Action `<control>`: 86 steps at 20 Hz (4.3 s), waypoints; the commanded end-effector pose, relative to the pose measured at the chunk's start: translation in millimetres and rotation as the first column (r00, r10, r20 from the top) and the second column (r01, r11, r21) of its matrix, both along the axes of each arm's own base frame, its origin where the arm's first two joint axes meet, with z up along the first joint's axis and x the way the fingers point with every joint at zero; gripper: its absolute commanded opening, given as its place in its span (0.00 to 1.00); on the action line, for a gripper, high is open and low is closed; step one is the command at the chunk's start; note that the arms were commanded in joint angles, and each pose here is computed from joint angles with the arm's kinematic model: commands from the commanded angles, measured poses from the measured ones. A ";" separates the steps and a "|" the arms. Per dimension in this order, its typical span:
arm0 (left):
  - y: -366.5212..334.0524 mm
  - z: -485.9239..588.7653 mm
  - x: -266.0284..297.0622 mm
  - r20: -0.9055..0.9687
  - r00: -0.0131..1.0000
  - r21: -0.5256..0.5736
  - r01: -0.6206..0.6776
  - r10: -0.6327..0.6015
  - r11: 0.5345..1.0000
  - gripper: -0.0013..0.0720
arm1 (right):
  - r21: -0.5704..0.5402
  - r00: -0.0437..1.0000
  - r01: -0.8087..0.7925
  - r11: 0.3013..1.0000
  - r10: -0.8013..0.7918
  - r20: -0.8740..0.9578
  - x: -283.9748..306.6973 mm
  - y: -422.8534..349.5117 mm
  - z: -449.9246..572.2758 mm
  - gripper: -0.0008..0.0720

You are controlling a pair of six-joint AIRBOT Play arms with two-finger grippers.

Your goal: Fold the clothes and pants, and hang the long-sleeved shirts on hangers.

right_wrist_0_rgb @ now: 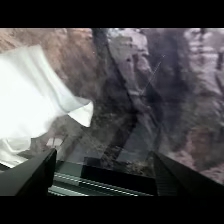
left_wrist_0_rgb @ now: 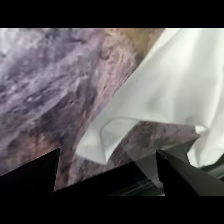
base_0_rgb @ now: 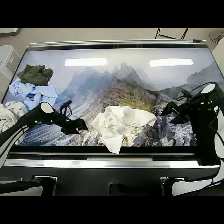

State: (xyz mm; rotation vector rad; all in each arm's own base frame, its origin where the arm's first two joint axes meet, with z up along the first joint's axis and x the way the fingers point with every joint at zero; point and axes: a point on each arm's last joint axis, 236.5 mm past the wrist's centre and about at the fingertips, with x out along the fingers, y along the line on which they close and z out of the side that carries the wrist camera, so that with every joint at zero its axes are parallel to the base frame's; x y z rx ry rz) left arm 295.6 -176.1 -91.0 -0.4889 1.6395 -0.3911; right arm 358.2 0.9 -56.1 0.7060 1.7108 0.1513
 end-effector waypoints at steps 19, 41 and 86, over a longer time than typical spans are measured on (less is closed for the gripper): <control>36.7 294.1 131.1 0.827 0.557 -0.015 -0.099 0.068 0.995 0.05 | -0.104 0.685 -0.072 0.992 0.125 0.717 132.8 54.8 176.6 0.06; 115.3 540.5 71.1 0.986 -0.063 -0.169 -0.288 0.157 0.943 0.05 | -0.159 0.053 0.385 0.909 0.150 0.987 74.0 -24.2 477.7 0.06; -24.4 -17.5 -44.3 -0.065 0.990 -0.180 -0.135 0.125 0.974 0.05 | -0.099 0.981 0.035 0.994 -0.054 -0.187 -104.7 -61.0 -42.9 0.93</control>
